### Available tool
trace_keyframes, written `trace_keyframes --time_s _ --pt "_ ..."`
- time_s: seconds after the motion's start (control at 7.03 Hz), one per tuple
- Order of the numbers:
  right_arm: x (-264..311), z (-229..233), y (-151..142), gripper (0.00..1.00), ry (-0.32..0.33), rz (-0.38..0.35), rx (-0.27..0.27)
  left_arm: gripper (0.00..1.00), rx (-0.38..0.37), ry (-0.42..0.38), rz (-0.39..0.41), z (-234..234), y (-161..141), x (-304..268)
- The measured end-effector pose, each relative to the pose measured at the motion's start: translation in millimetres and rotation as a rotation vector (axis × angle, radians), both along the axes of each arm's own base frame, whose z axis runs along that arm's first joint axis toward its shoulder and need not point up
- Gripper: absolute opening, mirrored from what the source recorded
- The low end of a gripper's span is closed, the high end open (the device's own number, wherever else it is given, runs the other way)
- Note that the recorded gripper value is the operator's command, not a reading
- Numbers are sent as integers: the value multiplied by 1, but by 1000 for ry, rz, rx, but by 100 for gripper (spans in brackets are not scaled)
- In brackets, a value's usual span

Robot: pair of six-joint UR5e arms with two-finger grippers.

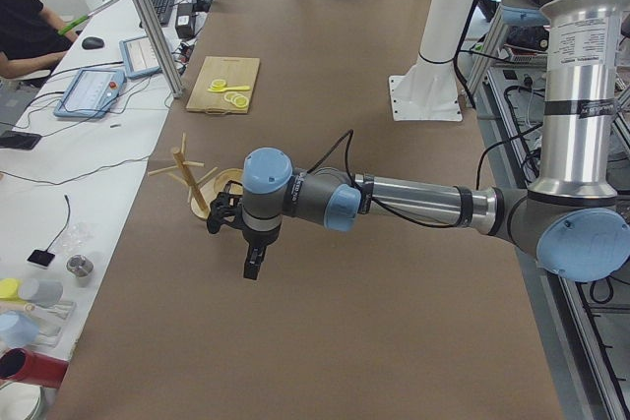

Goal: Hang cup on storage rack

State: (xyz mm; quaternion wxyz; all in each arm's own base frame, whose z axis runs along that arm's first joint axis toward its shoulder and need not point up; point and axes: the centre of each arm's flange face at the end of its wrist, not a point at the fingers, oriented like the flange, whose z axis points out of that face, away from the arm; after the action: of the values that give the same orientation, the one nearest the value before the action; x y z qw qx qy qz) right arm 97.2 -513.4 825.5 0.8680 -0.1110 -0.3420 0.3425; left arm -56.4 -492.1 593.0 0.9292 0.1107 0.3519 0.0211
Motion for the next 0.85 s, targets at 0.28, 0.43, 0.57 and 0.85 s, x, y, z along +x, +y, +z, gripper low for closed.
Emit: trace_keyframes --time_s 0.28,0.43,0.57,0.85 --pt "-2 -2 -2 0 0 -3 6 99 -3 -1 0 2 0 0" --pt "-2 -7 -7 0 0 -4 15 98 -5 0 0 3 1 0" --pt "-2 -19 -19 0 -3 -2 33 98 -7 -1 1 4 1 0" --pt "7 -56 -52 0 -7 16 92 98 -13 -1 1 7 3 0"
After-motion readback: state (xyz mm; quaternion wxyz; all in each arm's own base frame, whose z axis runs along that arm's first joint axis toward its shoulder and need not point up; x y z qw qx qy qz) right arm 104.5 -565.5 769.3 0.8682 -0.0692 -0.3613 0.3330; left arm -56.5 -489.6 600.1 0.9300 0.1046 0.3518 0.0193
